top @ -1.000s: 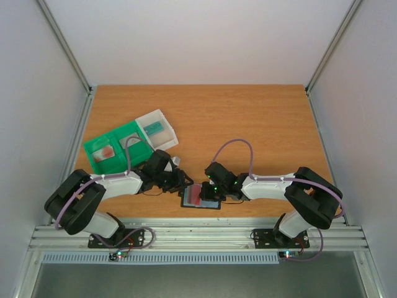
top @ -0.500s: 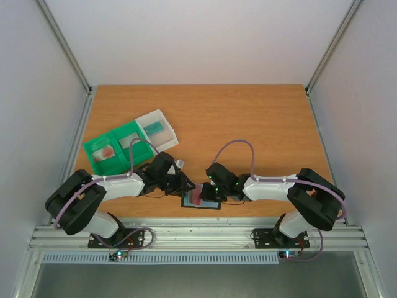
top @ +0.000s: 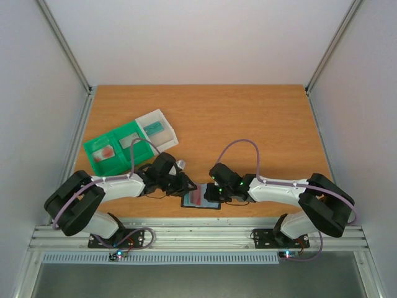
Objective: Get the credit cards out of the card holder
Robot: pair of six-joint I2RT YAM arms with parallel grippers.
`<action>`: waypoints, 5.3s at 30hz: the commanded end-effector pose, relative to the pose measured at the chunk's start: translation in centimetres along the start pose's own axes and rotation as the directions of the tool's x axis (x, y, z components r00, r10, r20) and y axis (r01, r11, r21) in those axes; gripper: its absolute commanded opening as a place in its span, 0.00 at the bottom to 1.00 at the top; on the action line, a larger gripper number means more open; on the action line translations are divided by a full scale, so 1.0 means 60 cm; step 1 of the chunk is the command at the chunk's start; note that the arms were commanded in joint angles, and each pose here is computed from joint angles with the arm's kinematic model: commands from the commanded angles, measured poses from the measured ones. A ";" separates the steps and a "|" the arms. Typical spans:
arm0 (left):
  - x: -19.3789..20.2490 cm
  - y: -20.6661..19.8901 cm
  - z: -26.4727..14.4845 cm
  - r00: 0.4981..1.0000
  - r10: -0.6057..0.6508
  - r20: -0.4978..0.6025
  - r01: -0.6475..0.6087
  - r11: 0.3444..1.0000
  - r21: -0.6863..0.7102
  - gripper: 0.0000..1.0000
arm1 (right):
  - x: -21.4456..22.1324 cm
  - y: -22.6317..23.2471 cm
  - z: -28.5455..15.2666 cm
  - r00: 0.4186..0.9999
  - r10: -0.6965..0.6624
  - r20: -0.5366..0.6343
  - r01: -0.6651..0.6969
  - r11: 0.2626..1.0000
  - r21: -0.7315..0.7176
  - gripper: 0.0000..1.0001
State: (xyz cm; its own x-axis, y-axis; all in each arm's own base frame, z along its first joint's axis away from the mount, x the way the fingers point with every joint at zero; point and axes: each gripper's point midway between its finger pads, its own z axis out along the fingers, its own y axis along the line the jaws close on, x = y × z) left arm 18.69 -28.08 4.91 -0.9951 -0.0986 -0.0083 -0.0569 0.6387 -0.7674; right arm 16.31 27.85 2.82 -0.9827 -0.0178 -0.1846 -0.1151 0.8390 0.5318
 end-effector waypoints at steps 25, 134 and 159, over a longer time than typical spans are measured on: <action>0.017 -0.105 0.033 0.993 0.118 -0.025 -0.116 0.991 0.071 0.28 | -0.023 -0.058 -0.084 0.983 -0.040 0.180 0.011 0.987 0.163 0.10; 0.001 -0.013 0.034 0.995 0.100 0.023 -0.097 0.989 -0.108 0.00 | 0.010 -0.092 -0.010 0.998 -0.008 0.056 -0.004 0.978 0.206 0.02; 0.005 -0.030 0.027 0.997 0.076 0.019 -0.076 0.997 0.015 0.00 | -0.006 -0.041 -0.018 0.997 -0.027 0.068 0.020 0.995 0.101 0.03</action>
State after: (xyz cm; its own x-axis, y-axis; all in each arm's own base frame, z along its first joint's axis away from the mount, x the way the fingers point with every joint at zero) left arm 18.27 -29.77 4.25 -0.9964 -0.0616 -0.0586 0.0012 0.6789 -0.7343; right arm 17.08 25.18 2.48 -0.9632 0.0065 -0.2686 -0.1174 0.8891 0.4425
